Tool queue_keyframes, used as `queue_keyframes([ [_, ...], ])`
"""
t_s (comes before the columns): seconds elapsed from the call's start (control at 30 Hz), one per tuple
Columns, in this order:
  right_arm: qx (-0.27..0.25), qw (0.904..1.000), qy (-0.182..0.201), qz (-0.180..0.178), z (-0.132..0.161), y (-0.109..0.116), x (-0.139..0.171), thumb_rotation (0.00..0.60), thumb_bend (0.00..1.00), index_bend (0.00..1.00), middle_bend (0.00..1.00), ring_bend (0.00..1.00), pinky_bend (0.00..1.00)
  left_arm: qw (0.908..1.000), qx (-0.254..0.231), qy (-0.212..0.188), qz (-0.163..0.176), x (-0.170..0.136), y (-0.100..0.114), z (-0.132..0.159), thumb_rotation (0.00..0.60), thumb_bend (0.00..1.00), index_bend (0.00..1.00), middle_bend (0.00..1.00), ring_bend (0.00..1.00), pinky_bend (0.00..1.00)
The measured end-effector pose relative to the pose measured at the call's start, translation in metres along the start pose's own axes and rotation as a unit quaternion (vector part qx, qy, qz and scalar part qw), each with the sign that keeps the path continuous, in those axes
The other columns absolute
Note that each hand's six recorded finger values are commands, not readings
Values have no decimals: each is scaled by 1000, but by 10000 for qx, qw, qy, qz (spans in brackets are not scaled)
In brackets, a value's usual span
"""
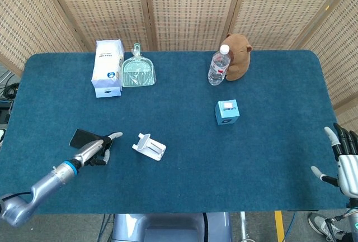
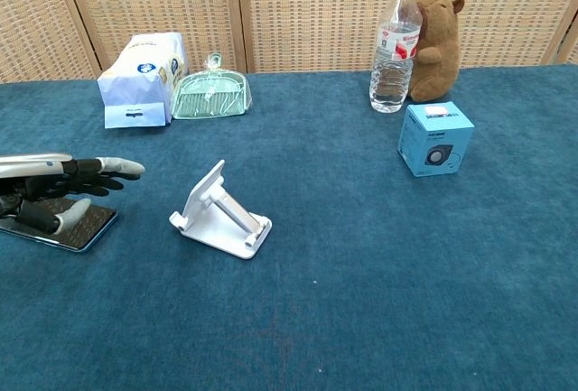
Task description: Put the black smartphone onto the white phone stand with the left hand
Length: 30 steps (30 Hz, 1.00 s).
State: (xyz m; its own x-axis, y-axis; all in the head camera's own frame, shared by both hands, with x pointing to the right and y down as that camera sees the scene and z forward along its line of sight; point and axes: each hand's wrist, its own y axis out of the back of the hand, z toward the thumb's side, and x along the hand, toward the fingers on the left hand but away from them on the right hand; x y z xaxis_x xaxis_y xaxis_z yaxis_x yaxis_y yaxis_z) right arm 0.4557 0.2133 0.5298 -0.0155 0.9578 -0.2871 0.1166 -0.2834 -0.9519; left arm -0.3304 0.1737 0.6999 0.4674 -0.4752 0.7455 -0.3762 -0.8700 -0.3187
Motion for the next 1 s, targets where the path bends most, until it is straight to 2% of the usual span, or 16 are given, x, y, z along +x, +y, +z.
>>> queue_keyframes([
  [0.13, -10, 10000, 6, 0, 1, 0, 0, 600, 0, 0, 0, 0, 0, 9952, 921, -6, 322, -7, 8, -6, 600, 102, 0, 0, 0, 0],
  [0.23, -17, 10000, -5, -5, 0, 0, 0, 600, 0, 0, 0, 0, 0, 9840, 1699, 160, 506, -12, 13, -15, 600, 105, 5, 0, 0, 0],
  [0.33, -19, 10000, -15, 1, 0, 0, 0, 600, 0, 0, 0, 0, 0, 9724, 2201, 430, 636, -17, 17, -29, 600, 116, 26, 2, 0, 0],
  [0.43, -9, 10000, -11, 19, 0, -1, 0, 600, 0, 0, 0, 0, 0, 9667, 2366, 667, 715, -18, 20, -42, 600, 126, 62, 24, 10, 6],
  [0.6, 0, 10000, -7, 31, 0, -2, 0, 600, 0, 0, 0, 0, 0, 9628, 2473, 807, 729, -12, 18, -50, 600, 138, 101, 53, 47, 28],
  [0.73, 2, 10000, -23, 39, 0, -2, -1, 600, 0, 0, 0, 0, 0, 9617, 2509, 778, 782, -8, 20, -49, 600, 143, 148, 91, 80, 56],
  [1.0, -25, 10000, -38, 42, -1, -2, -2, 600, 0, 0, 0, 0, 0, 9583, 2640, 763, 782, 0, 15, -46, 600, 132, 153, 95, 83, 68],
])
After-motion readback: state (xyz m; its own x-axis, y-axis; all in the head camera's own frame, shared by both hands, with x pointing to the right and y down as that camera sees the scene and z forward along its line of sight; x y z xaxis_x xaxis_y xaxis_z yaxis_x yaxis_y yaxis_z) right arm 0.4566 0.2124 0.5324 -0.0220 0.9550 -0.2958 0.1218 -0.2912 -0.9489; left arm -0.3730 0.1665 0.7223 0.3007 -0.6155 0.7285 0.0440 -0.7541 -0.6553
